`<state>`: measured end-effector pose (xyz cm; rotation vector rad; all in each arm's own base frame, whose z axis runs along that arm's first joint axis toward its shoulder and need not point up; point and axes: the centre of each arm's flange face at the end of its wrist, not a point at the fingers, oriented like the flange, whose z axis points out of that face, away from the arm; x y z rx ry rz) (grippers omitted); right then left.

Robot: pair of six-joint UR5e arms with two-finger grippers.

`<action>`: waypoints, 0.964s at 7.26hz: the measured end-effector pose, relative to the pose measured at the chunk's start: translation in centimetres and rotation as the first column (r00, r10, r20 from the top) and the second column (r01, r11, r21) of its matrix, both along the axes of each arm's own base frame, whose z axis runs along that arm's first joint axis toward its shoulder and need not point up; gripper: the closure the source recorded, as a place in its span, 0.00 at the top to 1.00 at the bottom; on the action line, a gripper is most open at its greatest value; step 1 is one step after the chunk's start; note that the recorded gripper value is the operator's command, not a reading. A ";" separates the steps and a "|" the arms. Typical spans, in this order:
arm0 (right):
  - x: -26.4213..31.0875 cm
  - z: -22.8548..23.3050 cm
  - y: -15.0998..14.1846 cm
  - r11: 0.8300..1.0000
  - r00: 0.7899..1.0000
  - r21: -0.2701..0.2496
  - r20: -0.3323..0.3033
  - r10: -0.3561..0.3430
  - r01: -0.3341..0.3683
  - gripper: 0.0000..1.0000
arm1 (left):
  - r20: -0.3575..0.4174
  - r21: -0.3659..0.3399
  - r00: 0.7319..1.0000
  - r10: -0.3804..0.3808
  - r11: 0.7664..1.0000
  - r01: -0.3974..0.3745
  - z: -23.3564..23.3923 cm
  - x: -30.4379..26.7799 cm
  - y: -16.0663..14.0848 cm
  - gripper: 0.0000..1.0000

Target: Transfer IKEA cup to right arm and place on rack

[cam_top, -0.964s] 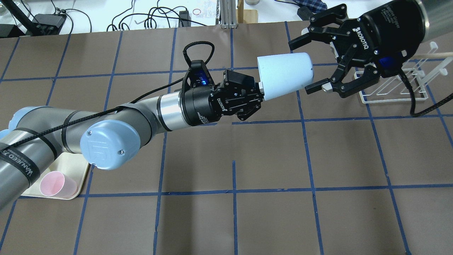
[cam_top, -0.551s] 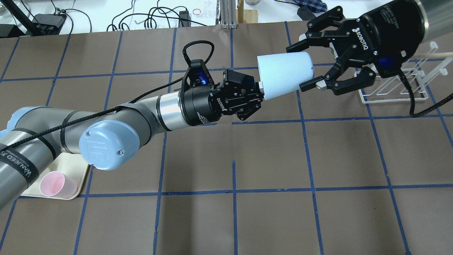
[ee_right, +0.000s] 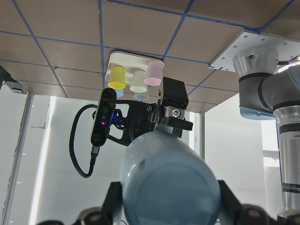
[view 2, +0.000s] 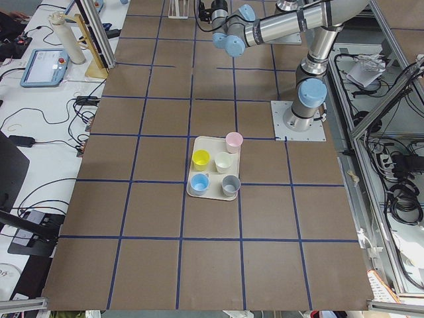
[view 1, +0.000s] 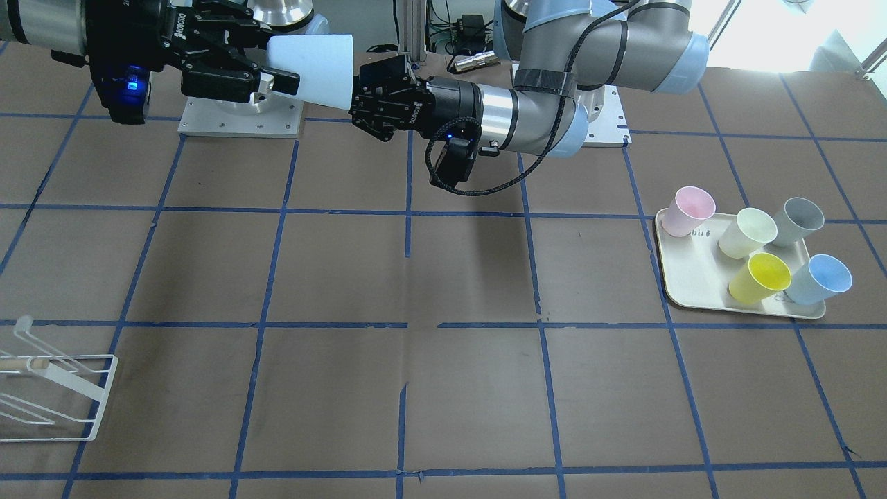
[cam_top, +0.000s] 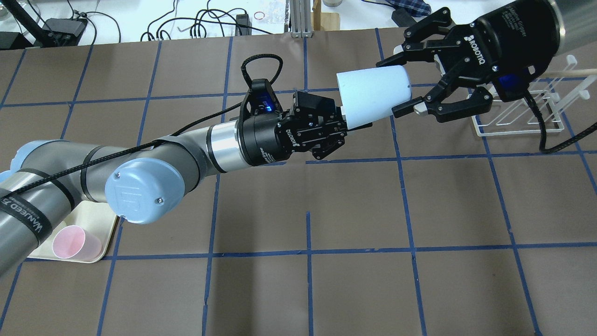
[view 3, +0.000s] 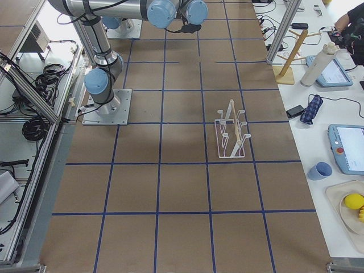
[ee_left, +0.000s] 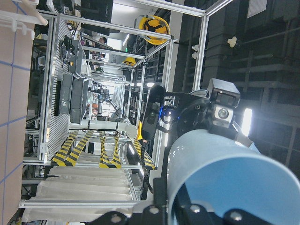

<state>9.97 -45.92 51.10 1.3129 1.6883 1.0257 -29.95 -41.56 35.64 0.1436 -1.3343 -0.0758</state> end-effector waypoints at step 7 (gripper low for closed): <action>-3.3 0.3 -2.1 0.977 0.982 -0.195 -0.181 0.049 -0.085 0.58 | 0.222 0.033 0.975 -0.009 0.999 0.002 -1.3 9.1 -3.8 1.00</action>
